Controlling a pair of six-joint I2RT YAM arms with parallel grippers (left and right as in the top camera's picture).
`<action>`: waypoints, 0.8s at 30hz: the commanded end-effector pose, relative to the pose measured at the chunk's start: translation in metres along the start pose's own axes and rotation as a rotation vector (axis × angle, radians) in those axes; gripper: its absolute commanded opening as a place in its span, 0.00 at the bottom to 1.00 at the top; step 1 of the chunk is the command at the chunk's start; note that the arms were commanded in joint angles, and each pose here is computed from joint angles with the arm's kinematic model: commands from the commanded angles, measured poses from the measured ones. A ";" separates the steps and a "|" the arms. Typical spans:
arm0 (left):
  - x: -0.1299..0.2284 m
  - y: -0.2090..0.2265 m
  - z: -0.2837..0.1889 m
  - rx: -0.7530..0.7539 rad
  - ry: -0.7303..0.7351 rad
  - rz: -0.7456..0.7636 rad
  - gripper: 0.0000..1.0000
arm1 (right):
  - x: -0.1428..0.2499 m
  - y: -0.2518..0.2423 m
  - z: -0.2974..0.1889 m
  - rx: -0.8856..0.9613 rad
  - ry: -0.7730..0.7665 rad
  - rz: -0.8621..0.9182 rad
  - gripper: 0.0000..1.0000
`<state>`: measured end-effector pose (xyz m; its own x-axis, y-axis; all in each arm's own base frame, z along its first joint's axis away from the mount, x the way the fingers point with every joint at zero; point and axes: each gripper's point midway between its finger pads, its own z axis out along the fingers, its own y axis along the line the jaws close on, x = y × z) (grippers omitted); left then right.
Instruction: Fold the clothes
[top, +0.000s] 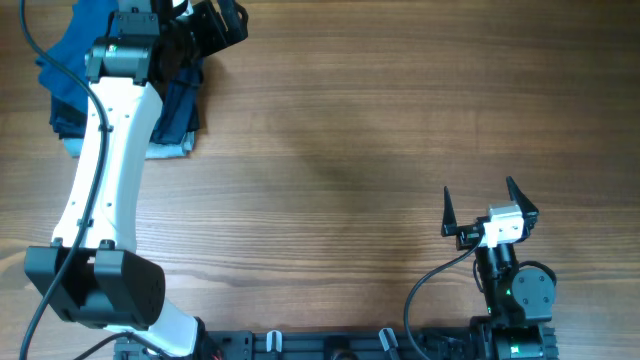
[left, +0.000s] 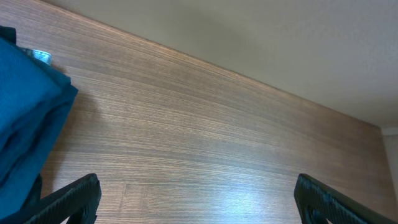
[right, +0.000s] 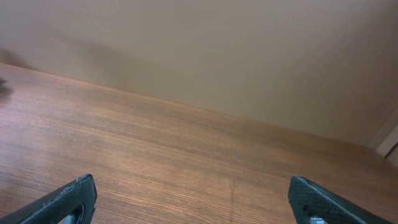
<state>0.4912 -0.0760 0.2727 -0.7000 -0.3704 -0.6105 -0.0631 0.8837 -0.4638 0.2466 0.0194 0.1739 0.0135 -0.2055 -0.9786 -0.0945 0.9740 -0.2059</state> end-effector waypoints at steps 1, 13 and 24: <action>0.001 0.000 0.003 -0.002 0.003 0.005 1.00 | -0.002 0.002 -0.001 -0.010 -0.012 -0.010 1.00; 0.006 -0.002 -0.014 -0.008 0.017 0.003 1.00 | -0.002 0.002 -0.001 -0.010 -0.012 -0.010 0.99; 0.091 -0.008 -0.191 0.035 -0.073 0.027 1.00 | -0.002 0.002 -0.001 -0.010 -0.012 -0.010 1.00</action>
<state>0.3181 -0.0630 0.3752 -0.6144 -0.3768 -0.6932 -0.0041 0.8801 -0.4747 0.2465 0.0194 0.1737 0.0127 -0.2056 -0.9786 -0.0946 0.9740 -0.2058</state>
